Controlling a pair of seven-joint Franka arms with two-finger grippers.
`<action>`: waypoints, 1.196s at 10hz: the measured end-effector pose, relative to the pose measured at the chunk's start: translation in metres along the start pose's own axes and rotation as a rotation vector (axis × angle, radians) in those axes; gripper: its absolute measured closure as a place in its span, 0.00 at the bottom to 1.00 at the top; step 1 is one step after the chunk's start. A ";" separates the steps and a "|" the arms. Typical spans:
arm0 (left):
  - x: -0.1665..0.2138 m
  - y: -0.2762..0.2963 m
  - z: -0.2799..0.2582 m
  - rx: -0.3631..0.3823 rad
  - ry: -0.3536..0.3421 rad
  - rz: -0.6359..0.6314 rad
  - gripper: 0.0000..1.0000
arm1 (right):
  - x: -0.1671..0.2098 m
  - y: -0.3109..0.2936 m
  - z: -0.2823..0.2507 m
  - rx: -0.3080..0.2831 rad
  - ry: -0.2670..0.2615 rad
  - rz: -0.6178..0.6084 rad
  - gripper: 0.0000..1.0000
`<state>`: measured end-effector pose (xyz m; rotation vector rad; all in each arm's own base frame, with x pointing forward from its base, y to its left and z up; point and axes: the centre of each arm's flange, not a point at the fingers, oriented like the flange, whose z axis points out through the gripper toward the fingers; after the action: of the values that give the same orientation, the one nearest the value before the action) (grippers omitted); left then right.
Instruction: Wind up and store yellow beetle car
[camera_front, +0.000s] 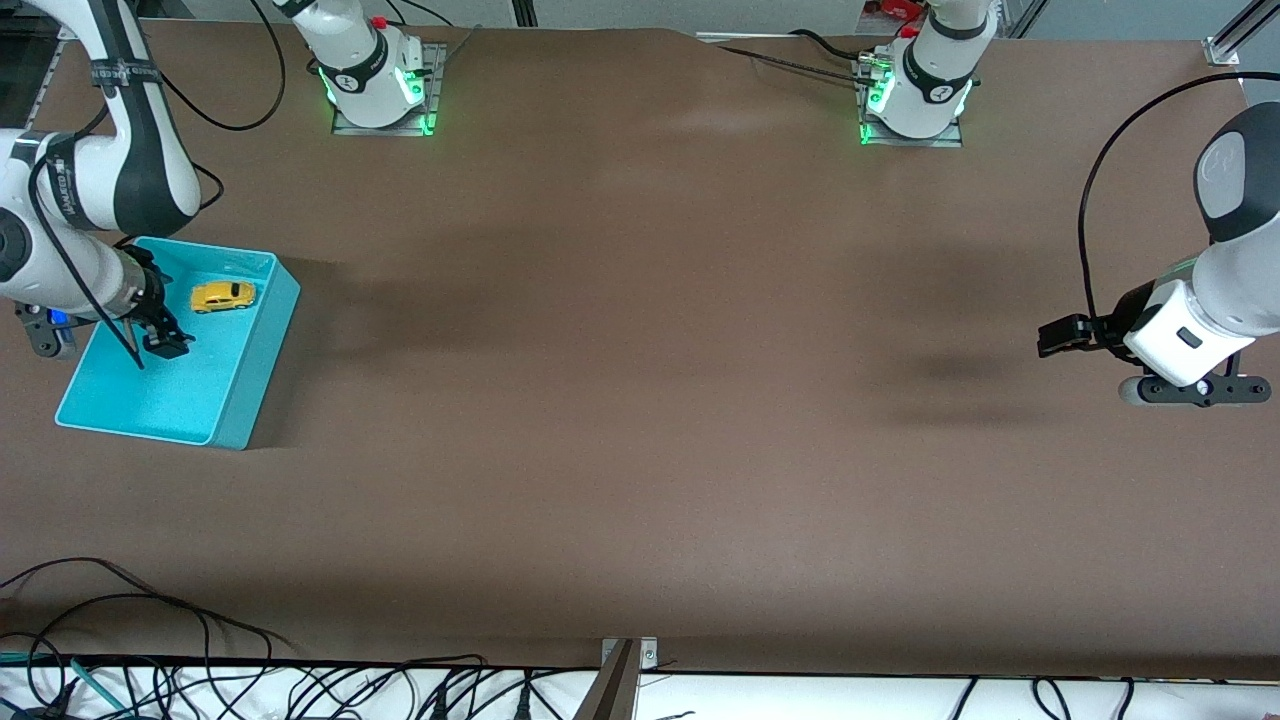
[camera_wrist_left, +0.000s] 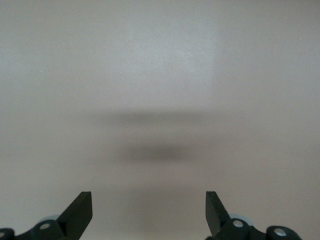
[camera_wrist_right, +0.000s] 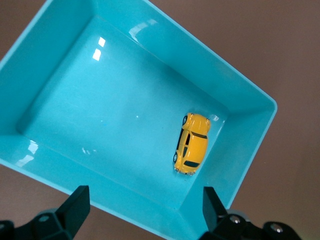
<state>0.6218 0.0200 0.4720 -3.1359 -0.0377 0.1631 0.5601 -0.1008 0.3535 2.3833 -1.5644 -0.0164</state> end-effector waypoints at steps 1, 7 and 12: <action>0.000 -0.003 0.000 -0.001 -0.002 0.000 0.00 | -0.001 0.003 -0.013 0.035 -0.024 0.030 0.00; 0.000 -0.007 0.001 -0.001 -0.006 -0.005 0.00 | 0.008 0.067 -0.109 0.156 -0.109 0.000 0.00; 0.000 -0.011 0.001 -0.002 -0.005 -0.011 0.00 | 0.020 0.088 -0.165 0.229 -0.229 -0.170 0.00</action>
<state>0.6209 0.0315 0.4712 -3.1369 -0.0550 0.1716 0.5169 -0.1128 0.5361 2.7743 -1.5256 -0.1589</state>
